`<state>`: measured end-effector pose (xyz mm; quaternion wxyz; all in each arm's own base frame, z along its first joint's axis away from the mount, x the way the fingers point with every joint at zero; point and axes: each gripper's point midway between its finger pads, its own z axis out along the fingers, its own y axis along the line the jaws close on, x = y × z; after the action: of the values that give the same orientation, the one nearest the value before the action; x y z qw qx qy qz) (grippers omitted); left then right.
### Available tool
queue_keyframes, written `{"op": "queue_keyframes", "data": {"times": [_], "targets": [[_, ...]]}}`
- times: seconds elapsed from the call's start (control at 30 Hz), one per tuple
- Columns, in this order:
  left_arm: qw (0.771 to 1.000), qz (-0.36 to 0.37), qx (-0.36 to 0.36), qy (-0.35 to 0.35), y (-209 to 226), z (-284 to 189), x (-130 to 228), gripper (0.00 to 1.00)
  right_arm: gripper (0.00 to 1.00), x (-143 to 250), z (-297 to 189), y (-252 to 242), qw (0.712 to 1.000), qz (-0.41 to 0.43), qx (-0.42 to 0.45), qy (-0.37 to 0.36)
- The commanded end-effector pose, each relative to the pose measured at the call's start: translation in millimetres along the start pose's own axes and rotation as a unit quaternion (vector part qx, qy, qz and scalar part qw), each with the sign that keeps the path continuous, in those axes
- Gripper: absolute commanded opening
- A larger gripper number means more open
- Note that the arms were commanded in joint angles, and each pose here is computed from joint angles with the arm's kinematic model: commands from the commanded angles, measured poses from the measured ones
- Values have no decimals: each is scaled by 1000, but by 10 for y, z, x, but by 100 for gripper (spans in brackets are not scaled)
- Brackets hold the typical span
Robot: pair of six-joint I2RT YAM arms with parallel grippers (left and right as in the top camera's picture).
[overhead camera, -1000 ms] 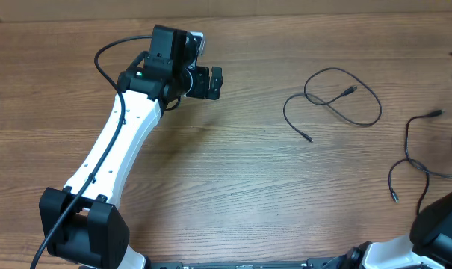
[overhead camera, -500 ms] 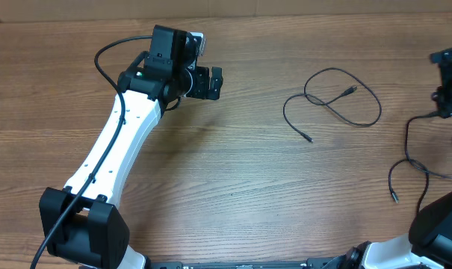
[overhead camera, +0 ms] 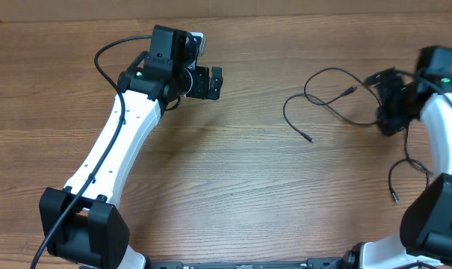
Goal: Untangle cables
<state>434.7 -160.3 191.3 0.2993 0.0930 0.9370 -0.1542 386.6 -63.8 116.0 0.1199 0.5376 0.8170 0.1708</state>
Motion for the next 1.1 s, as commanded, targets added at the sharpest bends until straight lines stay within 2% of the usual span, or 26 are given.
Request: {"op": "queue_keyframes", "data": {"times": [0.0,0.2,0.33,0.57,0.67,0.9,1.07], "targets": [[1000,0,-1,-15,-23,-76,-100,100,100,252,248,-190,997,60,42,14],[1000,0,-1,-15,-23,-76,-100,100,98,578,496,-226,996,70,58,16],[1000,0,-1,-15,-23,-76,-100,100,98,561,606,-336,992,95,79,-34],[1000,0,-2,-15,-23,-76,-100,100,98,575,843,-469,992,104,58,-48],[1000,0,-1,-15,-23,-76,-100,100,98,563,908,-507,988,132,48,-56],[1000,0,-1,-15,-23,-76,-100,100,82,406,973,-382,986,137,-1,-95],[1000,0,-1,-15,-23,-76,-100,100,78,308,952,-414,979,161,2,-125]]}}
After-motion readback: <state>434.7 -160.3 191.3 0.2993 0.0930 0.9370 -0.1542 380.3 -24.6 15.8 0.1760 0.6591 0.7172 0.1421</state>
